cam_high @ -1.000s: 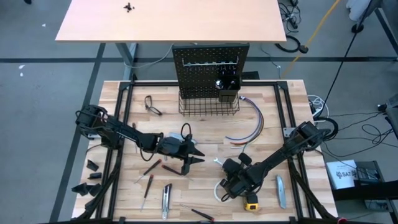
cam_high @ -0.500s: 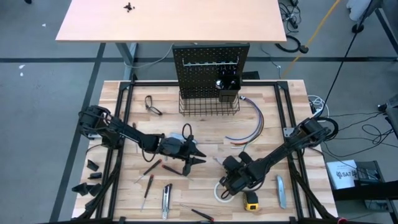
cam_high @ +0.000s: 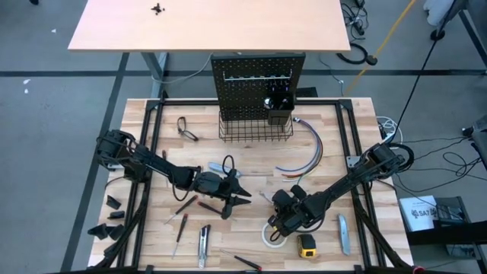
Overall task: Hang tools onto peg board
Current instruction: Put the wrench into the black bin on the pegboard
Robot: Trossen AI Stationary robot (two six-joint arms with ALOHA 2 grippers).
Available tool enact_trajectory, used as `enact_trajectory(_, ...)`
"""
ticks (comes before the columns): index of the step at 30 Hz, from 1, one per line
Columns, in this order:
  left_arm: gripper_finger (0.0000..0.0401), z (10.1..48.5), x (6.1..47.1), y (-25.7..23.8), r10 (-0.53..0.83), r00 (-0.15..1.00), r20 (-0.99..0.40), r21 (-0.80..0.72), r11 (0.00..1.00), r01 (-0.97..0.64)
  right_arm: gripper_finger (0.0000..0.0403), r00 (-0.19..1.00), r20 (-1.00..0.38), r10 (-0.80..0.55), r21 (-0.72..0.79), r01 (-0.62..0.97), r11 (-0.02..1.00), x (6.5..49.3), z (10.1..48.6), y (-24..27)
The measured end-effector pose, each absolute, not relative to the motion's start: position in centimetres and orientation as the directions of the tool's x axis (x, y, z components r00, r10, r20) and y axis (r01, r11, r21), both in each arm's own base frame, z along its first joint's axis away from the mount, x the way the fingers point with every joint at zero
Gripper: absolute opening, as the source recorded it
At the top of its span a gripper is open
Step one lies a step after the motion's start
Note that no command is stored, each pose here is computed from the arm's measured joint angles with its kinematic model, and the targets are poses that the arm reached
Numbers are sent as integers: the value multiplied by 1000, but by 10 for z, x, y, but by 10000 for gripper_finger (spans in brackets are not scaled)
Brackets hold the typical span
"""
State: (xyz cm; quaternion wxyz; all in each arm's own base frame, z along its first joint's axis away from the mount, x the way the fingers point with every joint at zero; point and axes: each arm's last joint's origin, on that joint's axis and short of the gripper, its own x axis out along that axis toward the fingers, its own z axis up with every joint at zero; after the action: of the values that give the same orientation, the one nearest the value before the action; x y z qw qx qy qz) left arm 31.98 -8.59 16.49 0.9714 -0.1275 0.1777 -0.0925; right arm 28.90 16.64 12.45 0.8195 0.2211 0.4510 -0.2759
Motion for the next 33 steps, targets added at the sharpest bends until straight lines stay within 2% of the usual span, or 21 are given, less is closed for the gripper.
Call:
enact_trajectory(7,116,165,320,-86,-215,922,-321,-277,953,125,68,392,-889,-238,103,677,729,290,105,166)
enact_trajectory(12,116,165,320,-86,-214,922,-323,-293,949,117,18,402,-882,-246,104,674,731,290,106,167)
enact_trajectory(18,116,169,321,-87,-216,937,-275,-306,943,128,8,416,-881,-225,137,679,721,290,125,164)
enact_trajectory(24,116,176,323,-87,-220,953,-207,-315,937,148,2,453,-847,-278,136,690,711,287,150,155)
enact_trajectory(29,116,176,323,-88,-222,953,-207,-336,931,144,2,461,-836,-298,124,688,715,286,152,154)
enact_trajectory(33,116,175,322,-90,-230,949,-215,-338,929,149,6,433,-866,-251,137,688,713,286,149,155)
